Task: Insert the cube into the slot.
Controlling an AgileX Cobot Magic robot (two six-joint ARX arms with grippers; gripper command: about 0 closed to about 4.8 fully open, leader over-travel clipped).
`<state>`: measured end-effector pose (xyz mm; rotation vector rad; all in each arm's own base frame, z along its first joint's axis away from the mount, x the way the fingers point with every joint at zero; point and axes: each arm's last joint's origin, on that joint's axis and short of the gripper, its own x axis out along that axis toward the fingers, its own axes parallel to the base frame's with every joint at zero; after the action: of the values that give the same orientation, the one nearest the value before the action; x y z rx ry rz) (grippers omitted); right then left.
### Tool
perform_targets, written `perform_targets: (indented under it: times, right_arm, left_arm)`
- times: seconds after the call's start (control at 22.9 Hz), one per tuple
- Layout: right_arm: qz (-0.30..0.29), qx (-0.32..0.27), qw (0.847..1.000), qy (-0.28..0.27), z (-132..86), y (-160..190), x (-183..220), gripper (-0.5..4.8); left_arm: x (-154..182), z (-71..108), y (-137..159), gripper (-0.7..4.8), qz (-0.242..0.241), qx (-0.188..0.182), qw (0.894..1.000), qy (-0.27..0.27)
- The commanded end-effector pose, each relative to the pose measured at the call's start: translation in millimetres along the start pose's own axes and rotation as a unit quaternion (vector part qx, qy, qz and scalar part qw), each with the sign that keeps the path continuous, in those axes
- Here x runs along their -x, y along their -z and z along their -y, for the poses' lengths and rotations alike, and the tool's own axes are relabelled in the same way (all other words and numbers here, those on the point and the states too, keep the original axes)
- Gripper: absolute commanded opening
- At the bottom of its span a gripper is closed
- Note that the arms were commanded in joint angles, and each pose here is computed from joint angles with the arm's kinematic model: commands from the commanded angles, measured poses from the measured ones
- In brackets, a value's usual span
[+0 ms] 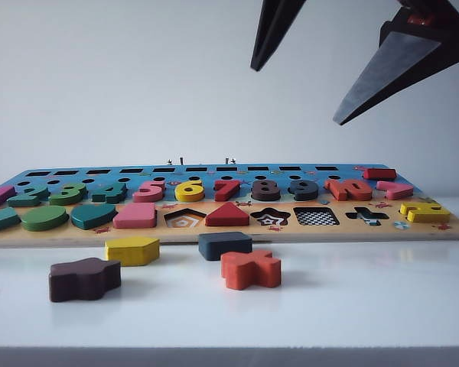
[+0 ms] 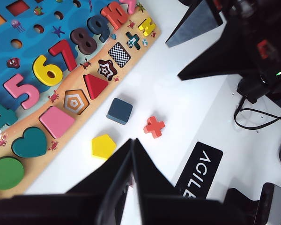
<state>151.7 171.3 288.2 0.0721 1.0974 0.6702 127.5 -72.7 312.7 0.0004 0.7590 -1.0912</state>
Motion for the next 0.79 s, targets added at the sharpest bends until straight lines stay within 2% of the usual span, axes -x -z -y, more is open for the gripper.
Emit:
perform_targets:
  times: [0.04, 0.17, 0.31, 0.39, 0.79]
  right_arm:
    - [-0.022, -0.015, 1.000, 0.009, -6.2, -3.8, -12.7, 4.77]
    - [-0.047, 0.003, 0.999, 0.012, -17.7, -4.0, -27.7, 4.79]
    - [-0.061, 0.033, 0.997, 0.043, -31.4, -2.6, -47.4, 4.57]
    - [-0.058, 0.038, 0.996, 0.061, -33.3, -3.8, -56.7, 4.28]
    - [-0.041, 0.051, 0.996, 0.067, -42.3, -6.1, -84.0, 4.21]
  left_arm:
    - [1.3, 0.4, -2.1, 0.17, 0.006, -0.008, 1.000, -0.005]
    - [0.5, -0.6, -2.2, 0.17, 0.004, -0.006, 1.000, -0.010]
    - [0.5, -1.0, -3.5, 0.17, 0.009, -0.011, 1.000, -0.014]
    - [0.4, -1.4, -3.7, 0.17, 0.009, -0.012, 1.000, -0.020]
    - [0.5, -2.4, -7.8, 0.17, 0.026, -0.025, 0.999, -0.027]
